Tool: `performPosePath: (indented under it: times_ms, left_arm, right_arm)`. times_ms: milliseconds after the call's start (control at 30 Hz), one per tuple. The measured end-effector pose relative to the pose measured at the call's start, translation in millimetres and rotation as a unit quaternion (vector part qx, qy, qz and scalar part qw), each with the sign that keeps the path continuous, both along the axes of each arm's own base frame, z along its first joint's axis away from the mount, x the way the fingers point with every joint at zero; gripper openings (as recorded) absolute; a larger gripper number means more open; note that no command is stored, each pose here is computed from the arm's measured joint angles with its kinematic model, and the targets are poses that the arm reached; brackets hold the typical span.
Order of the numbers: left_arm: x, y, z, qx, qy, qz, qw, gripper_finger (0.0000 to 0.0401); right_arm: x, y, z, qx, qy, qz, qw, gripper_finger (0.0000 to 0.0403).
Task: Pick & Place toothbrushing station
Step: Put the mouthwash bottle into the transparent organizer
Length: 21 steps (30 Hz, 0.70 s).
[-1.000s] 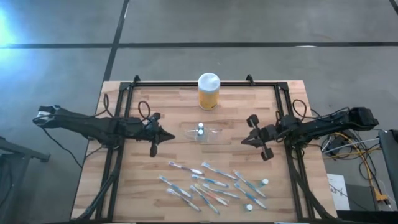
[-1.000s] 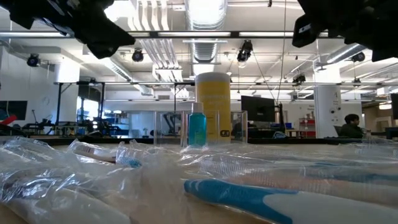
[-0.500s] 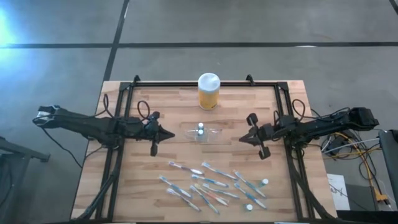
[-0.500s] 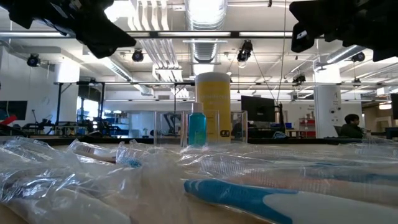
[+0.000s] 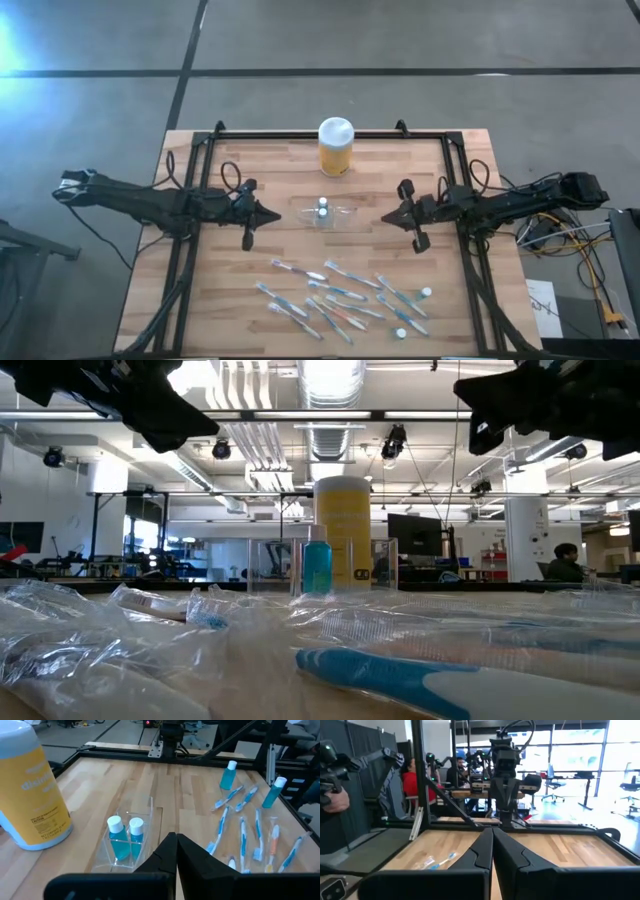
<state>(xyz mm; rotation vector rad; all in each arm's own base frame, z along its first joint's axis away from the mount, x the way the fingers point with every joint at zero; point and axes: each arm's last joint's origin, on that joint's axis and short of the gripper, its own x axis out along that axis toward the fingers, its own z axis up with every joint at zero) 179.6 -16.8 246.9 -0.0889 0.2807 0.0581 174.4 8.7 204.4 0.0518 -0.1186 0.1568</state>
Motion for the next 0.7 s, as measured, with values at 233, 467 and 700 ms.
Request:
performPosePath:
  times_ms: [233,467,700]
  left_arm:
    - [0.0,0.0,0.0,0.026,0.001,-0.008,1.000,0.0005]
    - [0.7,-0.1,2.4,0.000,-0.013,0.000,1.000,0.0010]
    - [10.6,-1.4,14.3,-0.007,-0.009,0.013,1.000,0.0004]
  right_arm:
    - [0.2,-0.5,-0.6,0.003,0.004,-0.011,1.000,0.0008]
    - [0.5,-0.5,-3.8,0.010,0.021,-0.010,1.000,0.0008]
    - [0.7,-1.7,-4.6,0.003,0.024,-0.029,0.999,0.0008]
